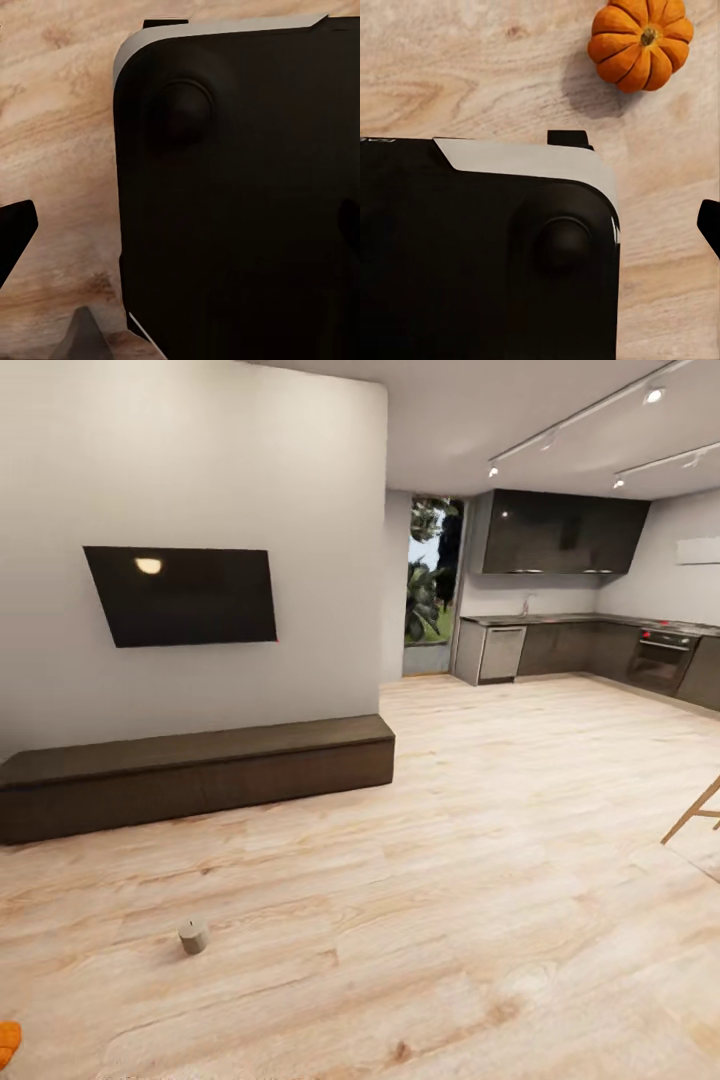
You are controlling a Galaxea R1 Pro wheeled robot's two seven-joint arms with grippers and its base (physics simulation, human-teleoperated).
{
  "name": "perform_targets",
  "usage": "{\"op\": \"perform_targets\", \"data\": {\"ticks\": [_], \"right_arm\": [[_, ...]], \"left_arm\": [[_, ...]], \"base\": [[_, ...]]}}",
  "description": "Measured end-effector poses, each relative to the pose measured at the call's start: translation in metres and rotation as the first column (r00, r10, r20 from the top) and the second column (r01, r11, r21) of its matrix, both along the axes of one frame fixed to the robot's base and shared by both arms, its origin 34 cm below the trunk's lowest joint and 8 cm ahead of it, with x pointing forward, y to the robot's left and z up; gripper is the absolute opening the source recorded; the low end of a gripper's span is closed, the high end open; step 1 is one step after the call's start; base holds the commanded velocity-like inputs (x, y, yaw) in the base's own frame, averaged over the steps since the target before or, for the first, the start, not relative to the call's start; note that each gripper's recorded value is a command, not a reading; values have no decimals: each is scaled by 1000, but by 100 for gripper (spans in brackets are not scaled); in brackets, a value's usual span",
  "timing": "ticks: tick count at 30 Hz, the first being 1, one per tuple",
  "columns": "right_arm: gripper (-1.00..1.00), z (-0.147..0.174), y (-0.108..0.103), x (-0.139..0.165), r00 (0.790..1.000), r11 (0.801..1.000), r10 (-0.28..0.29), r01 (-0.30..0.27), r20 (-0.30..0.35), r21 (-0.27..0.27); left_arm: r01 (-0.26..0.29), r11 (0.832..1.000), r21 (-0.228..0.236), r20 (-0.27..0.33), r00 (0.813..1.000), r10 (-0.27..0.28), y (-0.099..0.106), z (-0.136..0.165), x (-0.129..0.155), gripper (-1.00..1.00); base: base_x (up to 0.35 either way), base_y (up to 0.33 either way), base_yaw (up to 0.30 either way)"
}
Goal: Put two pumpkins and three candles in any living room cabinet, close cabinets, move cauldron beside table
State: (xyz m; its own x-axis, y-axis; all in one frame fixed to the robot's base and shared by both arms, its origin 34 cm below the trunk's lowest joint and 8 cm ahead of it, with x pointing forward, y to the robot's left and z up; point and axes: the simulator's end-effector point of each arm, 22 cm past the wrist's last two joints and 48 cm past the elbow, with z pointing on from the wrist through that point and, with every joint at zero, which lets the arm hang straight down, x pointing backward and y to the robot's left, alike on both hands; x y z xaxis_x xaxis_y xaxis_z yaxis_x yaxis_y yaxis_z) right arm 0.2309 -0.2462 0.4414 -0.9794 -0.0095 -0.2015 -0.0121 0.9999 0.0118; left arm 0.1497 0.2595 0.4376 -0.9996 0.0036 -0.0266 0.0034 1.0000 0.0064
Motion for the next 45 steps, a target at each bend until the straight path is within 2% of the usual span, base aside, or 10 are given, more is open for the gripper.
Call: {"op": "perform_targets", "data": {"ticks": [10, 12, 14, 21, 29, 45], "right_arm": [[100, 0, -2, 0, 1000, 1000, 3, -3, 0, -1], [100, 0, -1, 0, 1000, 1000, 2, -2, 0, 0], [100, 0, -3, -1, 1000, 1000, 2, -2, -2, -1], [100, 0, -4, 4, 1000, 1000, 8, -8, 6, -4], [100, 0, -4, 5, 1000, 1000, -13, 13, 5, -7], [100, -2, -3, -4, 1000, 1000, -12, 11, -17, -7]], "left_arm": [[-1, 1000, 3, 0, 1000, 1, 2, 0, 0, 100], [-1, 1000, 17, 1, 1000, 1, 14, 0, 0, 100], [-1, 1000, 21, 1, 1000, 1, 18, 0, 1, 100], [-2, 1000, 24, 0, 1000, 2, 20, 0, 0, 100], [-3, 1000, 25, -1, 1000, 3, 20, 0, 0, 100], [-2, 1000, 25, -25, 1000, 3, 20, 0, -10, 100]], "base": [[178, 117, 232], [277, 191, 15], [295, 168, 3], [0, 0, 0], [0, 0, 5], [0, 0, 129]]}}
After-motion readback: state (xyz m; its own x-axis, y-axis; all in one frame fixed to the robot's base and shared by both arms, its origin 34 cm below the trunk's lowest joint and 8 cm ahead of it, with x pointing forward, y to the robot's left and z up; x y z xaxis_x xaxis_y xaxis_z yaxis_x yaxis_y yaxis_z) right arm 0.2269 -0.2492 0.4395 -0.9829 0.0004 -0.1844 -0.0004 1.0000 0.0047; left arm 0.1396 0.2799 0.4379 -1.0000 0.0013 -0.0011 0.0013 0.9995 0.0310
